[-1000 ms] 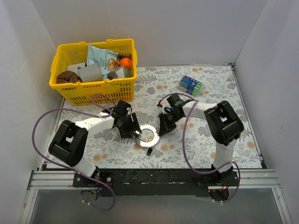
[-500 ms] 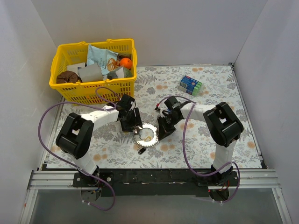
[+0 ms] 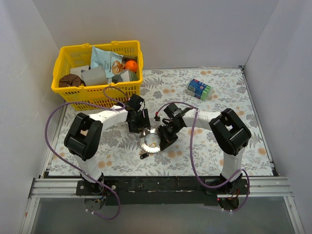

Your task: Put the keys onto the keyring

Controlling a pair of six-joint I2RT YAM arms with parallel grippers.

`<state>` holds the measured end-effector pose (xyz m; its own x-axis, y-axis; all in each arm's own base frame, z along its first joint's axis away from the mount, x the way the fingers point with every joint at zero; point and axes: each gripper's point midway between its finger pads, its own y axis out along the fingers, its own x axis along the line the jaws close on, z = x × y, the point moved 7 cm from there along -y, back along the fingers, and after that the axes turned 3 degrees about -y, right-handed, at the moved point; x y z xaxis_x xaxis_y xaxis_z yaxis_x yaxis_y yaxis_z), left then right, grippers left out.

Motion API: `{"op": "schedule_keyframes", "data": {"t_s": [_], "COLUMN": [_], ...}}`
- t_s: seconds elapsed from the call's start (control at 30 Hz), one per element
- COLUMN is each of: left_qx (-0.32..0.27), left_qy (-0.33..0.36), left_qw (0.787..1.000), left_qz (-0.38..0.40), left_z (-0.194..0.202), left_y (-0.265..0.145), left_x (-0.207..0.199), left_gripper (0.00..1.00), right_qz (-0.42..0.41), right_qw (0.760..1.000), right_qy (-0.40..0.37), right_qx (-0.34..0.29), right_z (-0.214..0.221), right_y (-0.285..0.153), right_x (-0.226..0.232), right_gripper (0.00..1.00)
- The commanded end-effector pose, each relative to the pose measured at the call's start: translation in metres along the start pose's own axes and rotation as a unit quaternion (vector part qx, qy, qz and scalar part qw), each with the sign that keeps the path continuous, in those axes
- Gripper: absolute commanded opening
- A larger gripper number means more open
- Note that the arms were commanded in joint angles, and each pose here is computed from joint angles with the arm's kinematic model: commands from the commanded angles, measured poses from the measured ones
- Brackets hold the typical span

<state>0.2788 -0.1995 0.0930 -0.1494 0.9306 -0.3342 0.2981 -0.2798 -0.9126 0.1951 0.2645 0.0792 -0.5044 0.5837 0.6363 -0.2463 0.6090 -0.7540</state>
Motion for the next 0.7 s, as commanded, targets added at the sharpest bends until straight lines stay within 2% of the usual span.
{"op": "schedule_keyframes", "data": {"t_s": [0.0, 0.23, 0.43, 0.67], "left_qx": [-0.012, -0.056, -0.08, -0.07], "left_qy": [0.02, 0.031, 0.024, -0.001], "left_qw": [1.0, 0.997, 0.996, 0.997], "left_qz": [-0.02, -0.05, -0.03, -0.017], "left_z": [-0.008, -0.016, -0.011, 0.01], "left_y": [0.002, -0.021, -0.048, -0.059], "left_x": [-0.001, 0.004, 0.006, 0.016], "left_gripper": [0.64, 0.66, 0.66, 0.66], "right_qz": [-0.01, 0.012, 0.011, 0.014], "right_qw": [1.0, 0.998, 0.993, 0.989], "right_qy": [-0.022, -0.048, -0.056, -0.027], "right_qx": [-0.002, -0.042, -0.101, -0.147], "right_z": [-0.009, -0.021, -0.041, -0.051], "right_y": [-0.003, -0.02, -0.045, -0.068], "right_x": [0.012, 0.02, 0.024, 0.0], "right_gripper": [0.14, 0.14, 0.14, 0.15]}}
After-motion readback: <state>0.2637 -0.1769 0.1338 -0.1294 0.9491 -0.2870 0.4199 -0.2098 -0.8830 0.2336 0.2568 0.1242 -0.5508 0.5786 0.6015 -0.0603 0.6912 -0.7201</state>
